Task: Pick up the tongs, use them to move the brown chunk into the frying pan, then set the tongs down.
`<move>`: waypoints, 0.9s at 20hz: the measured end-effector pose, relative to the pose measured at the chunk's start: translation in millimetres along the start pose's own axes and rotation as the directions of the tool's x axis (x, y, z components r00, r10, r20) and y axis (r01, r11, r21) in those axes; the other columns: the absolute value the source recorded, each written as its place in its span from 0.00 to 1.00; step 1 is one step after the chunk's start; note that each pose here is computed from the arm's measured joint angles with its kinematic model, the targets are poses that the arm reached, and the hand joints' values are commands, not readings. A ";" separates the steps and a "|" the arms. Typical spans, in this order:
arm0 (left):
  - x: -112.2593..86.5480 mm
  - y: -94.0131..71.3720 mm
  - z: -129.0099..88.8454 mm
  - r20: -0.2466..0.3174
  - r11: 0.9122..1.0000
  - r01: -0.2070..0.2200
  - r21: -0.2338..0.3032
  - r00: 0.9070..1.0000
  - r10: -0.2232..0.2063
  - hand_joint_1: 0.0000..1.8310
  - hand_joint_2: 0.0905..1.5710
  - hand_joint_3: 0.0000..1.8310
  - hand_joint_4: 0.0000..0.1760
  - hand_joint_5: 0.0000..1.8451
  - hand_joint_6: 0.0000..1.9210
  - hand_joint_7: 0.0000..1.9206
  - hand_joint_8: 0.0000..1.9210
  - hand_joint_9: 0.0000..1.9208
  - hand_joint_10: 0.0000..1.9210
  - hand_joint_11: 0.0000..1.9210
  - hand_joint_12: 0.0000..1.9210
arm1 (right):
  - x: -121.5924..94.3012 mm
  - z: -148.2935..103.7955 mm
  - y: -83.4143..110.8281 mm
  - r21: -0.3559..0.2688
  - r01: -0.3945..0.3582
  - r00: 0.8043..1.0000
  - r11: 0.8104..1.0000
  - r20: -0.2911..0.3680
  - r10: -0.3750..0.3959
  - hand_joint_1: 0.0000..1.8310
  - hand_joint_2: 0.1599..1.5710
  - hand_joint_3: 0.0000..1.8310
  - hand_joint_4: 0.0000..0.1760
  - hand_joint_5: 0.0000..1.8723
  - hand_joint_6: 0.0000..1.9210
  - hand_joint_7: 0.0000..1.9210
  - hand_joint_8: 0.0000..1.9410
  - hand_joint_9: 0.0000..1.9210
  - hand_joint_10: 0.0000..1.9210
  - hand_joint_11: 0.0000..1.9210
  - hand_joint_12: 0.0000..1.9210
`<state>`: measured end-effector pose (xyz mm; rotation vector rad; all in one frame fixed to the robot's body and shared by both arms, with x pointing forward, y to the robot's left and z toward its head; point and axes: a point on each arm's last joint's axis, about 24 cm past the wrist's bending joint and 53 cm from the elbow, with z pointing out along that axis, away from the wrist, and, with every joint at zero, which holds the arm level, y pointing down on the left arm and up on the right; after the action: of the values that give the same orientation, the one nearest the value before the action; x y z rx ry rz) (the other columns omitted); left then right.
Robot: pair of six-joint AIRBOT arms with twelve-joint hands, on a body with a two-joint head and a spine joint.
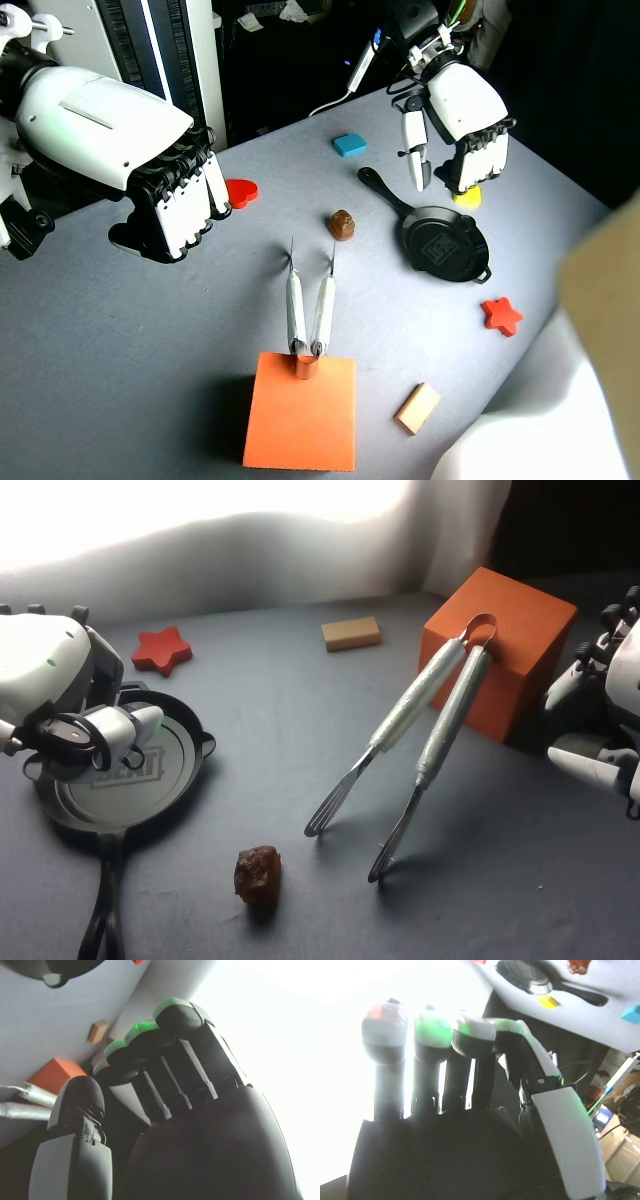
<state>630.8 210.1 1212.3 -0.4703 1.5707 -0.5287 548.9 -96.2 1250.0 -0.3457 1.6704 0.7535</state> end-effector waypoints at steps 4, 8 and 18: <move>-3.2 1.6 -0.3 0.015 1.000 -0.012 -0.005 1.000 0.012 0.01 0.79 0.00 0.07 0.05 0.00 0.08 0.00 0.07 0.00 0.00 0.28 | -0.7 0.2 0.2 -0.002 0.006 1.000 1.000 0.001 -0.006 0.15 0.71 0.00 0.00 0.08 0.03 0.11 0.00 0.07 0.05 0.00 0.34; 1.4 12.9 -3.7 0.005 0.998 -0.028 -0.049 1.000 0.028 0.02 0.79 0.00 0.05 0.03 0.00 0.06 0.00 0.06 0.00 0.00 0.28 | -3.3 0.5 7.5 -0.053 0.063 0.998 0.997 0.006 -0.063 0.16 0.67 0.00 0.00 0.05 0.01 0.06 0.00 0.04 0.02 0.00 0.17; 9.7 46.5 -15.5 -0.008 0.982 -0.016 -0.188 1.000 0.015 0.01 0.78 0.00 0.07 0.05 0.00 0.08 0.00 0.09 0.00 0.00 0.31 | -12.0 36.6 -11.3 -0.114 0.136 0.989 0.984 -0.040 -0.141 0.62 0.49 0.00 0.00 0.00 0.00 0.00 0.00 0.00 0.00 0.00 0.01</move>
<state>615.4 242.7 1177.7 -0.5990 1.6371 -0.3716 586.4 -83.1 1255.3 -0.5564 1.6341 0.7403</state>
